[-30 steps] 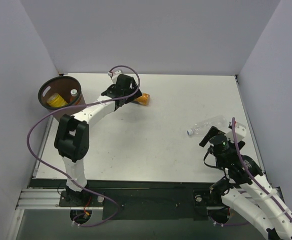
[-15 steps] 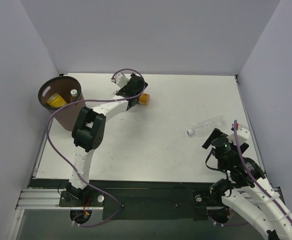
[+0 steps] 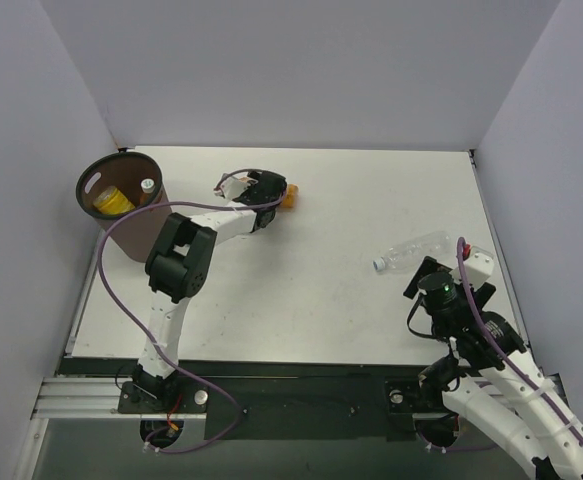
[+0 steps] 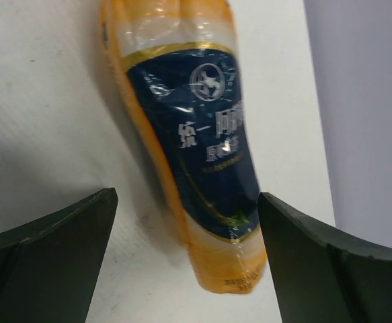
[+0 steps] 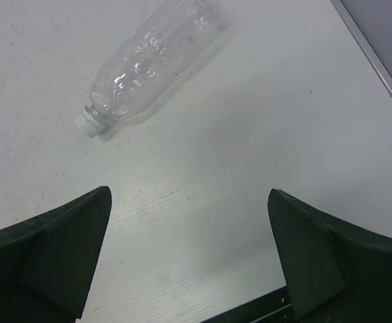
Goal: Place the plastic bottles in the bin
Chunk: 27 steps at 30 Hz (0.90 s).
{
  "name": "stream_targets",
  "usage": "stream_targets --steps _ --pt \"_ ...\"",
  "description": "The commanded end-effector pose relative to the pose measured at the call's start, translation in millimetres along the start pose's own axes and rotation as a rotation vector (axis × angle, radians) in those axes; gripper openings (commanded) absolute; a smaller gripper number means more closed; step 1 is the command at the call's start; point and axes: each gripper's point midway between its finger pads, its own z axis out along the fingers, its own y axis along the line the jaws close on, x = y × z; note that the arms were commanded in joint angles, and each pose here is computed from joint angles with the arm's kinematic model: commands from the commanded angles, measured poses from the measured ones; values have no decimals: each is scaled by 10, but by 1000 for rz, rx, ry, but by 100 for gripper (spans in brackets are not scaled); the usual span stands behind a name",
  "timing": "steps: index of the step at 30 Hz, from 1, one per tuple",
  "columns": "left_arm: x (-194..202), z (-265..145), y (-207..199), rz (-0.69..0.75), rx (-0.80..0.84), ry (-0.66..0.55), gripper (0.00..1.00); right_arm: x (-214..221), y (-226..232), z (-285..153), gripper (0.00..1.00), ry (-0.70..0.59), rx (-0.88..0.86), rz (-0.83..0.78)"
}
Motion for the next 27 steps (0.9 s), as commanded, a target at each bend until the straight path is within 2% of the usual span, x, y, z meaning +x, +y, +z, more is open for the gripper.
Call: stream_targets --steps 1,15,17,19,22,27 --pt "-110 -74 38 -125 -15 -23 97 -43 -56 4 95 -9 40 -48" --pt "9 264 -74 -149 -13 42 97 -25 -39 10 95 -2 34 -49" --pt "43 314 -94 -134 -20 44 94 -29 -35 6 95 -2 32 -46" --pt "80 363 -77 -135 -29 50 87 -29 -35 6 95 -2 32 -46" --pt "56 353 -144 -135 -16 54 71 -36 -35 -2 95 -5 28 -45" --pt "-129 102 -426 -39 63 29 52 -29 -30 9 95 -1 33 -43"
